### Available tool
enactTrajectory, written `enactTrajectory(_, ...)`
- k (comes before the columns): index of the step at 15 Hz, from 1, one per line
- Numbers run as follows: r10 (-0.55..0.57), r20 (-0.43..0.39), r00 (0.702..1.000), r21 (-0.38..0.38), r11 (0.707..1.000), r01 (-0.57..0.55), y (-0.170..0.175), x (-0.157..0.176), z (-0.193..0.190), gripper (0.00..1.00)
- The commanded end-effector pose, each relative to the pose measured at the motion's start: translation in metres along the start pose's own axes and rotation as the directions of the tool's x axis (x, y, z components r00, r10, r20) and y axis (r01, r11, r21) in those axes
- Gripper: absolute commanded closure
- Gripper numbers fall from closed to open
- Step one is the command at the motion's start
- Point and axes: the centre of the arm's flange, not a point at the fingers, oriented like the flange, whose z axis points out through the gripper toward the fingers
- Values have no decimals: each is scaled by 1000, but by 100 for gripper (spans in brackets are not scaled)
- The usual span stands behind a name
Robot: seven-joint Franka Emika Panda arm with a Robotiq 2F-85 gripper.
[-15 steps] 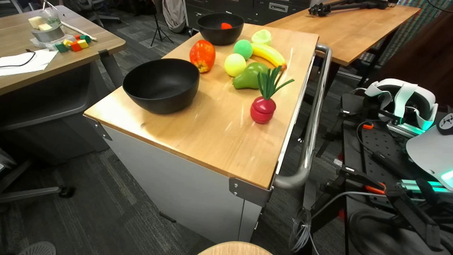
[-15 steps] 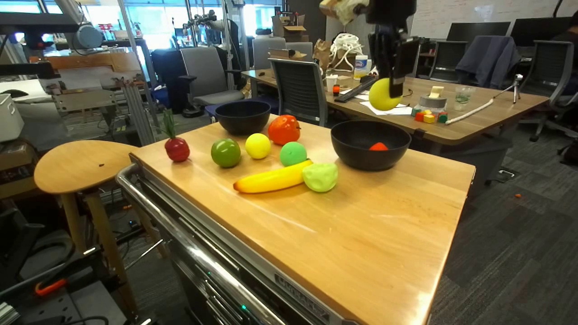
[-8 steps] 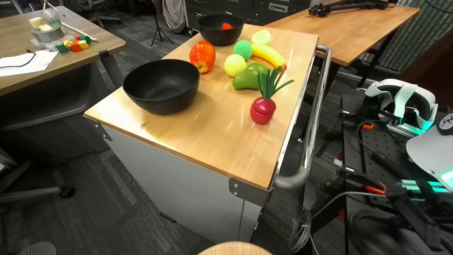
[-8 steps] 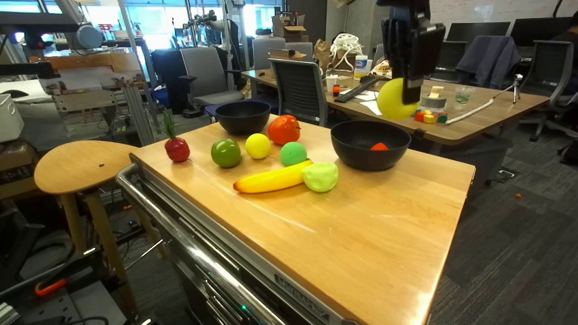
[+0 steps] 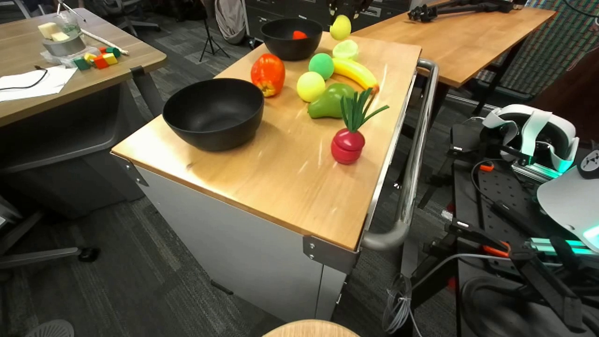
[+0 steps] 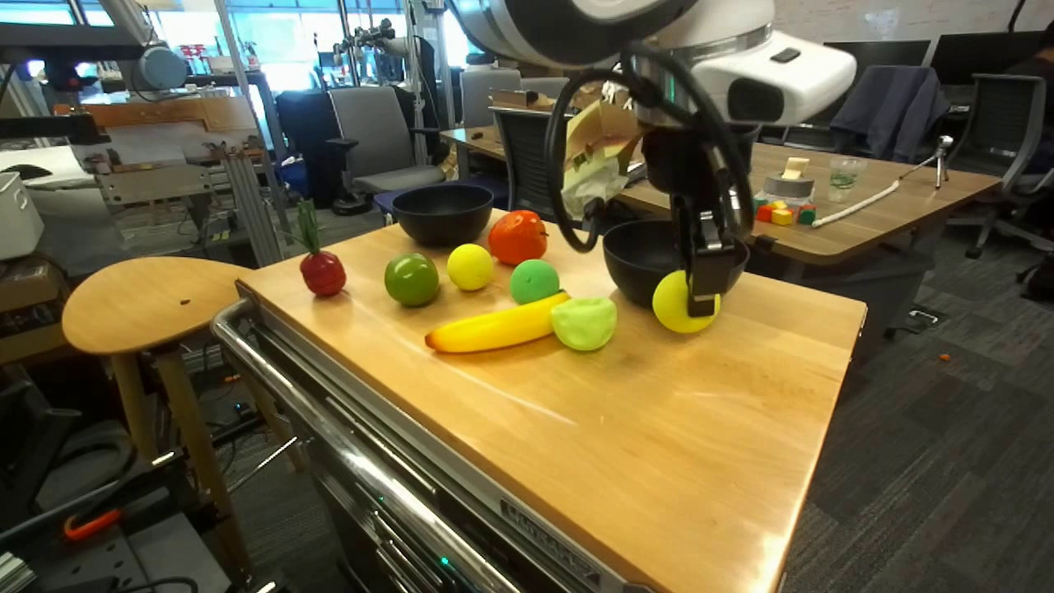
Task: Take the plastic fruits and vegetables and place them on the table
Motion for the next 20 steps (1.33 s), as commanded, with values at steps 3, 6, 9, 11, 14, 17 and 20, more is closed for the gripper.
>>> enactTrajectory(3,-35,-15,999,-29,999,34,-11,-20,17,28)
enactTrajectory(6,-110,-41,993,-54,993,108,-10,-24,-4,19)
enactTrajectory(9,-165,-85,983,-27,986,163,-10,-24,-39,0)
enactTrajectory(11,-178,-115,977,-2,984,179,-16,-19,-61,0)
enactTrajectory(14,-195,-148,970,109,971,212,-36,-9,-73,0)
enactTrajectory(17,-207,-134,969,166,959,228,-66,-3,-62,0)
enactTrajectory(20,-233,-116,965,184,950,252,-91,-6,-42,16)
